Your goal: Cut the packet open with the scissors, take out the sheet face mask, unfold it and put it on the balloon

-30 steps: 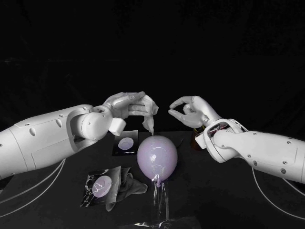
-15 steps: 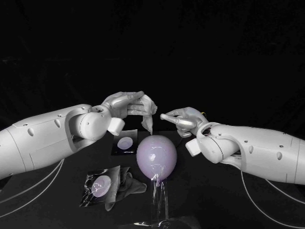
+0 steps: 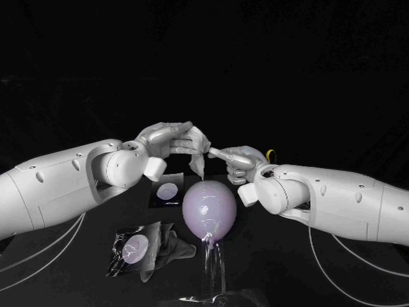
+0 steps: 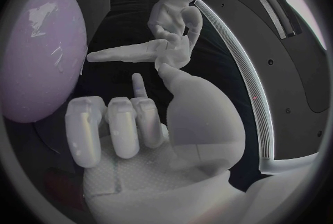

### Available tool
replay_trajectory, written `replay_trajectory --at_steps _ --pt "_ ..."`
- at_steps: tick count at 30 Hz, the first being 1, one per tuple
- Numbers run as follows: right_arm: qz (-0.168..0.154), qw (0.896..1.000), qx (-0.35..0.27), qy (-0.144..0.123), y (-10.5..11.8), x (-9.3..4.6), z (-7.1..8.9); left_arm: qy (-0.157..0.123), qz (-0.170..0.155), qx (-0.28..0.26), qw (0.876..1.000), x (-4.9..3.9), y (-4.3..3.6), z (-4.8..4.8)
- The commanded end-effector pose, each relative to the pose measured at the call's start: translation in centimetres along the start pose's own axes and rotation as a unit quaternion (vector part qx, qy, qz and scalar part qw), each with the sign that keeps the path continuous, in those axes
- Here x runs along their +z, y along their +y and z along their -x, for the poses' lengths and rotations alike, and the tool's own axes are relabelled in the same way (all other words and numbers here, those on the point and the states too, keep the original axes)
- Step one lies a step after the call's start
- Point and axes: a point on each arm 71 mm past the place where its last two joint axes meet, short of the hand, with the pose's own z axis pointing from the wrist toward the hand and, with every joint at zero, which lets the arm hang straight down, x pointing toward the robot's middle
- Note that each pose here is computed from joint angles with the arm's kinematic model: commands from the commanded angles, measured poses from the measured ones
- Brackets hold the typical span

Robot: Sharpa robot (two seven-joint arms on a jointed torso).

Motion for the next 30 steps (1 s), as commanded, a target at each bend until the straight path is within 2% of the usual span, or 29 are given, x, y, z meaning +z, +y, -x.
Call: replay_trajectory --at_steps 1,15,30 --pt "0.014 1.000 0.027 0.003 0.2 0.2 -0.2 0.012 -0.009 -0.001 1.000 0.06 -0.26 -0.35" --pt "0.036 0.999 0.038 -0.003 0.8 0.5 -0.6 0.014 -0.010 -0.001 1.000 0.05 -0.27 -0.38" --pt "0.044 0.998 0.043 0.016 1.0 0.4 -1.7 0.013 -0.012 -0.001 1.000 0.09 -0.29 -0.35"
